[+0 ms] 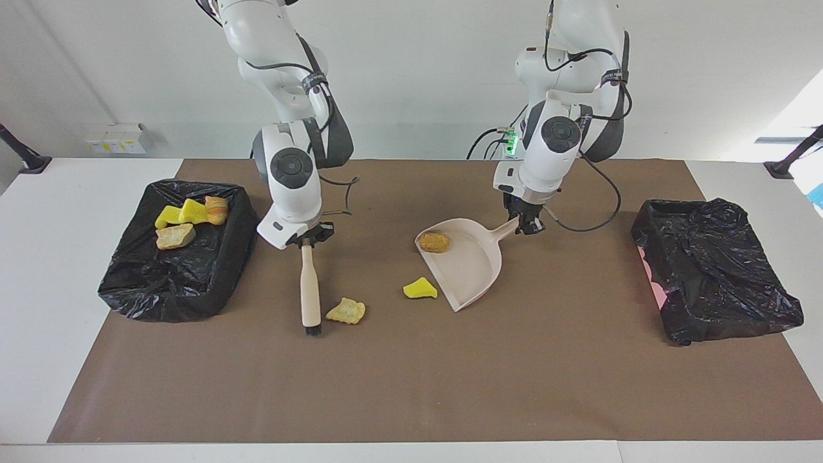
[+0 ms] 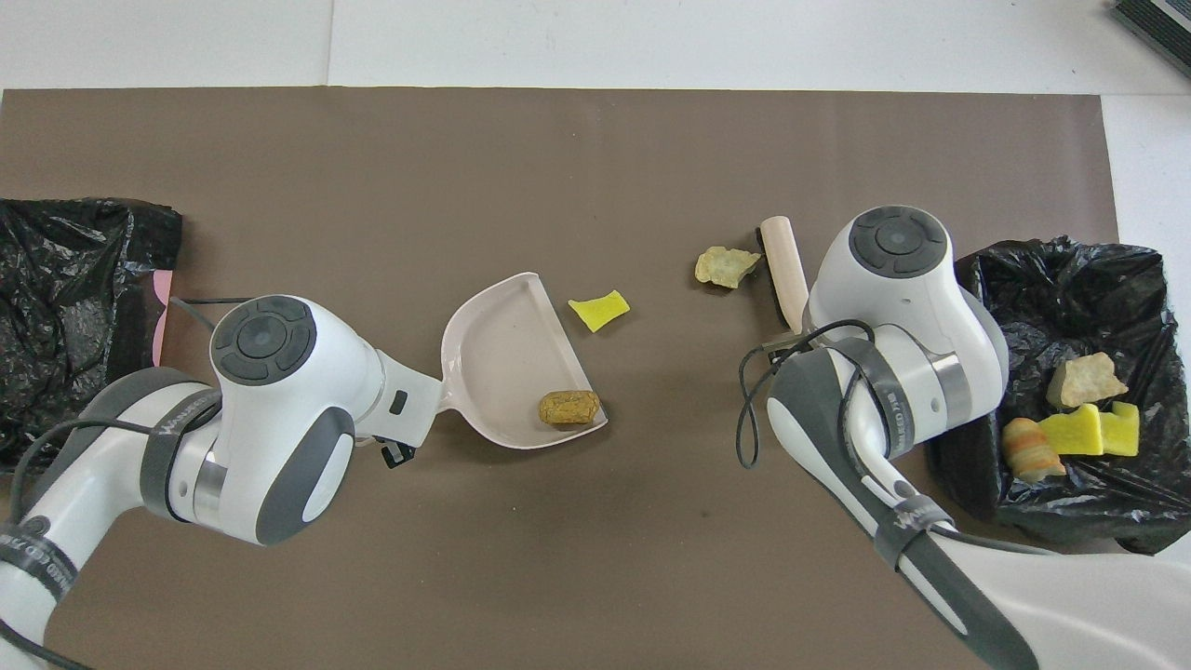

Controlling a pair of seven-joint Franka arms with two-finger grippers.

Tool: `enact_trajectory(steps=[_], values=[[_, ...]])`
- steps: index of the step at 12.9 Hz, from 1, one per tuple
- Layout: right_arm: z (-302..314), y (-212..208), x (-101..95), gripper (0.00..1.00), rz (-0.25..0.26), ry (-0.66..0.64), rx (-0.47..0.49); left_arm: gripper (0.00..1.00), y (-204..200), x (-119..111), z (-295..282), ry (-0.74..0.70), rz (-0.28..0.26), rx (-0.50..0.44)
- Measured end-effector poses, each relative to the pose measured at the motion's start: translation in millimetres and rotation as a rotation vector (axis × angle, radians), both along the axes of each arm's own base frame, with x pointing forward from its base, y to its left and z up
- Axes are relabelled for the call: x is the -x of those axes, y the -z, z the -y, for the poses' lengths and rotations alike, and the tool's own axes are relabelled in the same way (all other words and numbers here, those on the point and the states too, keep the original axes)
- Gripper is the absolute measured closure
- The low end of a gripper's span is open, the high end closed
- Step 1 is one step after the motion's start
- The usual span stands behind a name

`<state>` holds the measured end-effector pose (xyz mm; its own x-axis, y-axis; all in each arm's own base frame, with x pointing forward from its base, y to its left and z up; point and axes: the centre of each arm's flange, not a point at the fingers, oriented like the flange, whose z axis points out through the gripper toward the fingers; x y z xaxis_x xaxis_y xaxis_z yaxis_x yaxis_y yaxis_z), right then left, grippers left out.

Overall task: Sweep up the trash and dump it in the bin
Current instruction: 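Sweep the sponge and food bits into the dustpan with the right gripper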

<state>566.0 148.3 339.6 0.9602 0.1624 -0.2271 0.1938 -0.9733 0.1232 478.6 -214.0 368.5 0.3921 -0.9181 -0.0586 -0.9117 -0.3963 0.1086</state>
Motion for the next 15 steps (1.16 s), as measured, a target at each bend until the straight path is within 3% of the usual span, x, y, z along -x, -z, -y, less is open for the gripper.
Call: enact_trajectory(steps=[3,7,12,15], values=[[-45,0,2.4,0.74,0.007,-0.073,-0.011,0.67,0,0,0,-0.004,-0.001,-0.001],[-95,3,19.5,0.74,0.0,-0.139,-0.046,0.67,2,2,-1,-0.011,-0.006,-0.003],[-160,-4,35.5,0.74,0.047,-0.128,-0.24,0.67,3,3,-2,-0.013,-0.006,-0.003],[-206,-8,61.7,0.74,0.026,-0.156,-0.307,0.67,3,3,-2,-0.014,-0.006,-0.003]])
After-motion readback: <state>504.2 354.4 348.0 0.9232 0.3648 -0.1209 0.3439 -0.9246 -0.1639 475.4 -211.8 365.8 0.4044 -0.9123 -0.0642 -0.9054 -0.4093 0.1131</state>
